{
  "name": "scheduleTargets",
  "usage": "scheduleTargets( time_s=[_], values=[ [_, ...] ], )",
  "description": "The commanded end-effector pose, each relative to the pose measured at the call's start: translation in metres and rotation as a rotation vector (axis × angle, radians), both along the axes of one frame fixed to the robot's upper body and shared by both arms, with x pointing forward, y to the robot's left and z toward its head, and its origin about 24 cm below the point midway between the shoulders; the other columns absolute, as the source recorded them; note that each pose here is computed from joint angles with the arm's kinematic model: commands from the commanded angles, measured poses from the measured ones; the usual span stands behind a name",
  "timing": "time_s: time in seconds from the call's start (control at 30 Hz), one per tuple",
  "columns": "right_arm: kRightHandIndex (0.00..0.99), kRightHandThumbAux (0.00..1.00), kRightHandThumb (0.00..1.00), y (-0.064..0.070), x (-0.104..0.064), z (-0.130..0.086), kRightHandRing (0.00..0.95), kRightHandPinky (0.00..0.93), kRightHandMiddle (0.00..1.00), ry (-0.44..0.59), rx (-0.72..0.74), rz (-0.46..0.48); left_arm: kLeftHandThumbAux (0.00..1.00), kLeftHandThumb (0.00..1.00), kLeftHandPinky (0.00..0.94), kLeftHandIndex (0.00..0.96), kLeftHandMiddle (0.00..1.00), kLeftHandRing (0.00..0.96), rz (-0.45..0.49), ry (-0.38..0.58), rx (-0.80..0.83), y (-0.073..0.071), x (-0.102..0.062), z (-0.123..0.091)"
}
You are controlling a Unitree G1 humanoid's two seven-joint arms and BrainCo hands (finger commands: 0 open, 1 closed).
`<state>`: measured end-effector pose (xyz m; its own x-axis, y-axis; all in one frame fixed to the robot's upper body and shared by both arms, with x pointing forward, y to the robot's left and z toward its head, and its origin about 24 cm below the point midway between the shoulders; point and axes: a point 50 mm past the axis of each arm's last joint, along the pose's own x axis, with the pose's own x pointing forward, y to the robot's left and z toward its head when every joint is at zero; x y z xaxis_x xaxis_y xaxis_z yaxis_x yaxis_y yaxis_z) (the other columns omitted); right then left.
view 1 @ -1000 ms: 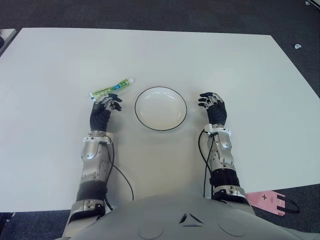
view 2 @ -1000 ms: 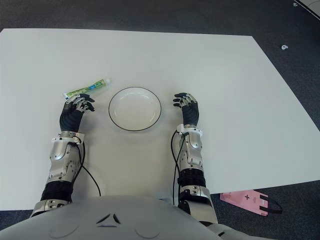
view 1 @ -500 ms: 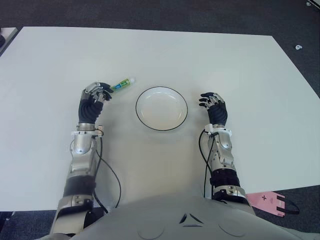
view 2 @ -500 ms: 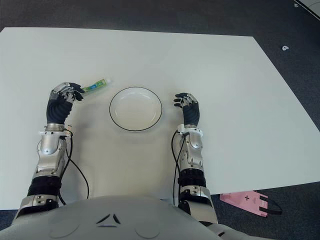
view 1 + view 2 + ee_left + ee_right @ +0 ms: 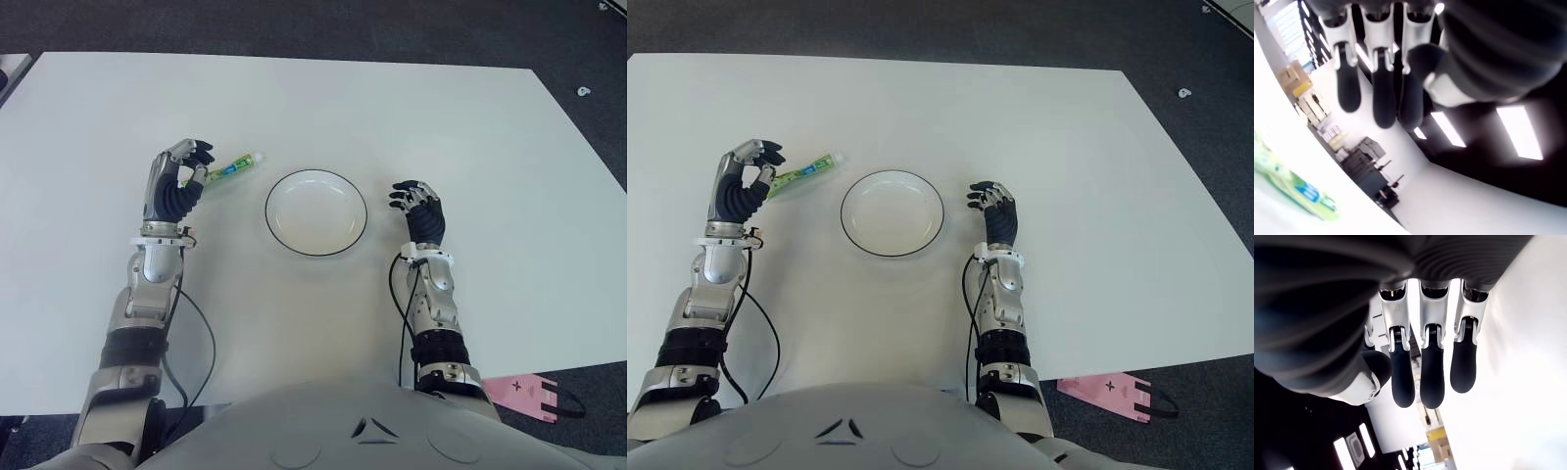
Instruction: Put the toothpaste on the table into the plate.
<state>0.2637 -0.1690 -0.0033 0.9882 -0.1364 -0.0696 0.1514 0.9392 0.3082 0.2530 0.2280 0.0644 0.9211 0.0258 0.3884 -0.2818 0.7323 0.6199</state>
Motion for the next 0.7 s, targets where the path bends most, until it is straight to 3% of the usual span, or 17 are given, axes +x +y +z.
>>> scheduleTargets(
  time_s=[0.03,0.2,0.3,0.47,0.57,0.7],
  values=[
    [0.425,0.730,0.707,0.005,-0.035,-0.054,0.475,0.491,0.463,0.301,0.072,-0.004,0.383,0.530,0.346,0.254,0.419,0.416,0.033,0.010,0.112,-0.001,0.006,0.003],
    [0.425,0.730,0.707,0.006,-0.036,-0.054,0.478,0.494,0.465,0.297,0.076,-0.003,0.253,0.503,0.282,0.129,0.372,0.376,0.062,0.056,0.246,0.004,0.013,0.007],
    [0.425,0.730,0.706,0.006,-0.036,-0.054,0.478,0.491,0.464,0.299,0.073,-0.005,0.189,0.506,0.232,0.044,0.271,0.292,0.069,0.086,0.313,0.006,0.018,0.009],
    [0.424,0.730,0.706,0.006,-0.036,-0.054,0.476,0.491,0.460,0.302,0.070,-0.005,0.129,0.514,0.099,0.007,0.115,0.111,0.053,0.121,0.457,0.003,0.031,0.010],
    [0.424,0.730,0.706,0.006,-0.037,-0.054,0.479,0.494,0.463,0.301,0.074,-0.008,0.136,0.528,0.077,0.002,0.041,0.038,0.029,0.133,0.512,-0.002,0.037,0.011],
    [0.425,0.730,0.707,0.005,-0.037,-0.054,0.480,0.495,0.466,0.305,0.075,-0.014,0.137,0.531,0.075,0.000,0.010,0.010,-0.010,0.172,0.554,-0.004,0.043,0.009]
  ],
)
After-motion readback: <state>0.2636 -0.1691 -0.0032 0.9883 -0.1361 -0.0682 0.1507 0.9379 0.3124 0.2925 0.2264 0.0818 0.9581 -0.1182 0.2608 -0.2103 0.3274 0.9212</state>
